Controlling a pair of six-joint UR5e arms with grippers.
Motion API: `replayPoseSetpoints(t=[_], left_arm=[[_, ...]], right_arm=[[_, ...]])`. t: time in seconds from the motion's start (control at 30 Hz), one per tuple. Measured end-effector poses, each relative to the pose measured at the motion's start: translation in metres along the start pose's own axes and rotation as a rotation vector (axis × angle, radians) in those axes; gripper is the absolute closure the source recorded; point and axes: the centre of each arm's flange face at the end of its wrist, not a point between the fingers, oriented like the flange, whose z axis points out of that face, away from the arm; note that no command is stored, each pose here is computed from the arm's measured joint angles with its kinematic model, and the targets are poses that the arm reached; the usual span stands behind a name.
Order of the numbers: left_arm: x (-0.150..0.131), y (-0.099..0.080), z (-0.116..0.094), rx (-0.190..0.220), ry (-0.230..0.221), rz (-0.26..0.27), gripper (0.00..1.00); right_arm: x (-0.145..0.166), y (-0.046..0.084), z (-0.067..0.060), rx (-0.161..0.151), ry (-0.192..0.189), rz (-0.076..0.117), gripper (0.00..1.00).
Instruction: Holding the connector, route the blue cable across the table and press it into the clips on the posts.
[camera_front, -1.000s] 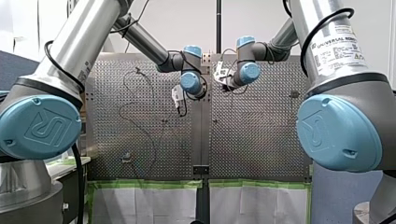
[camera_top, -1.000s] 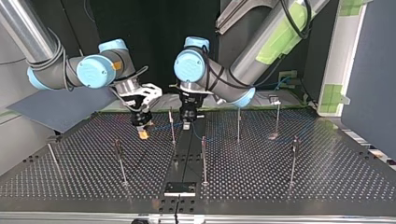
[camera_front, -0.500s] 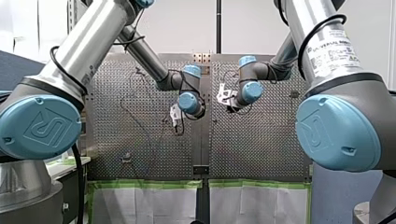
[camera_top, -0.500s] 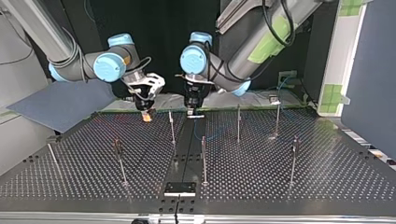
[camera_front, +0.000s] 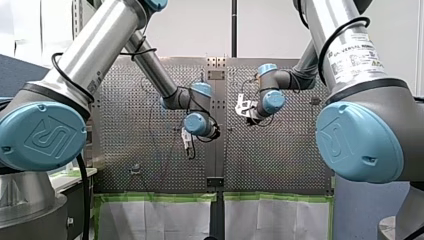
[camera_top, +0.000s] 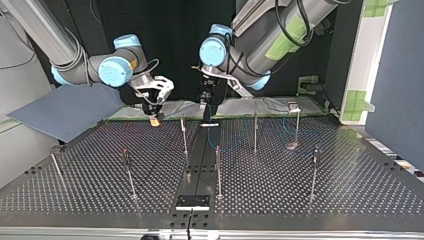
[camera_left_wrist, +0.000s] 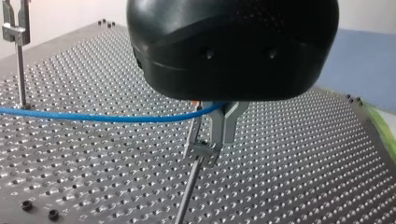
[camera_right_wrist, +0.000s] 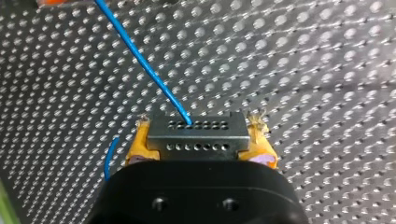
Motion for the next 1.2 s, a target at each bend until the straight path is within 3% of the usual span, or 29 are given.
replayPoseSetpoints(t=[0.13,0.37,0.83,1.2], left_arm=[[0.012,0.004,-0.004,0.016,0.006,-0.015,1.00],[0.023,0.004,0.012,0.038,0.009,-0.031,1.00],[-0.010,0.002,0.052,0.080,-0.025,-0.053,1.00],[0.009,0.016,0.085,0.054,0.030,-0.048,1.00]], right_arm=[[-0.009,0.002,0.001,0.013,-0.018,-0.016,1.00],[-0.014,0.003,0.002,0.037,-0.029,-0.018,1.00],[-0.026,0.028,0.013,0.004,-0.039,0.003,1.00],[-0.021,0.046,0.018,-0.012,-0.020,0.020,1.00]])
